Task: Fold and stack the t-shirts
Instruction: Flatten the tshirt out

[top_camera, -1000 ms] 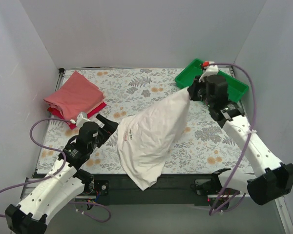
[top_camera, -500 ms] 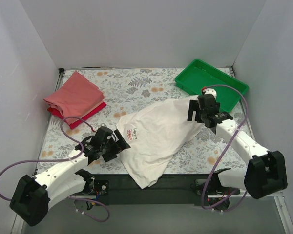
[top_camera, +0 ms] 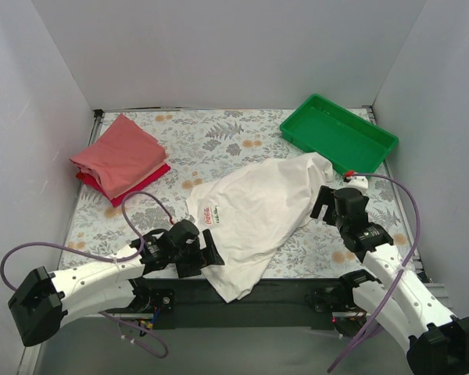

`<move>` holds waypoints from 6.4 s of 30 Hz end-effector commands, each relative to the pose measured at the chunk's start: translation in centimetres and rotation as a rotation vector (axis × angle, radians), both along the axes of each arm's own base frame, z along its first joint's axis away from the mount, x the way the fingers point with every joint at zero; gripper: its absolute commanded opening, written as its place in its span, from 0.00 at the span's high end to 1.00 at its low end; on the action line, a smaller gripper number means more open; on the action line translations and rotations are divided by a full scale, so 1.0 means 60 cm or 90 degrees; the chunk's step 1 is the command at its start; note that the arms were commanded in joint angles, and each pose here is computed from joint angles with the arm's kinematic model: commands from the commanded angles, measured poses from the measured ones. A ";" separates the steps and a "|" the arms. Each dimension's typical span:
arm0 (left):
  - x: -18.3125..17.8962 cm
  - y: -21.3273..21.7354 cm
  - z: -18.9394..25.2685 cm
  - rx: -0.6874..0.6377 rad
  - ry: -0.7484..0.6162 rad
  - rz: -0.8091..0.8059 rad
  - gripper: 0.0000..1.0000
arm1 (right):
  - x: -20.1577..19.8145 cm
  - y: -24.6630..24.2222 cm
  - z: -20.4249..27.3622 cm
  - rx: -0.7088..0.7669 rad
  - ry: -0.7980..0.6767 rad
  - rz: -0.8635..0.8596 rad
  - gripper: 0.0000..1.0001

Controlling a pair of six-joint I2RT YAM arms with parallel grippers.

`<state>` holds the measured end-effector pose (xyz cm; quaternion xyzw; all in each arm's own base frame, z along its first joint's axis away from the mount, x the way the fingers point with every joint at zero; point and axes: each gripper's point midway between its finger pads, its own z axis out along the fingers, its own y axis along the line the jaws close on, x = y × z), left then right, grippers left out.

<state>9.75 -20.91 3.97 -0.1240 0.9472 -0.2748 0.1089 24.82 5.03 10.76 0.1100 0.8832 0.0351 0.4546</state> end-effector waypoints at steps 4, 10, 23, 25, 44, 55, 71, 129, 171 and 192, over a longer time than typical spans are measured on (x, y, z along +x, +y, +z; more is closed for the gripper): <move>-0.065 -0.006 -0.024 0.051 0.062 -0.051 0.14 | 0.006 0.002 0.013 0.024 -0.038 -0.011 0.02; -0.064 -0.022 -0.035 0.065 0.060 -0.049 0.27 | 0.004 0.000 0.009 0.018 -0.036 -0.009 0.02; -0.063 -0.095 -0.014 0.044 0.007 -0.135 1.00 | 0.002 -0.002 0.006 0.016 -0.041 -0.006 0.02; -0.046 -0.095 0.010 0.037 -0.028 -0.114 1.00 | 0.000 0.001 0.005 0.017 -0.039 0.003 0.02; 0.268 0.032 0.198 0.119 -0.290 0.218 1.00 | -0.024 0.030 -0.045 0.039 0.036 0.068 0.11; 0.319 0.032 0.174 0.124 -0.260 0.215 1.00 | -0.003 0.087 -0.081 0.111 0.085 0.121 0.26; 0.341 0.084 0.210 0.115 -0.282 0.285 1.00 | 0.048 0.161 -0.119 0.168 0.156 0.204 0.99; 0.553 0.187 0.932 -0.101 -0.846 0.301 1.00 | 0.233 0.069 0.640 0.013 -0.398 0.278 0.99; 0.230 0.213 0.044 0.085 -0.014 0.374 0.19 | 0.016 0.067 0.026 0.169 0.045 0.233 0.02; 0.193 0.210 -0.025 0.191 0.059 0.355 1.00 | -0.004 0.073 -0.007 0.178 0.065 0.249 0.02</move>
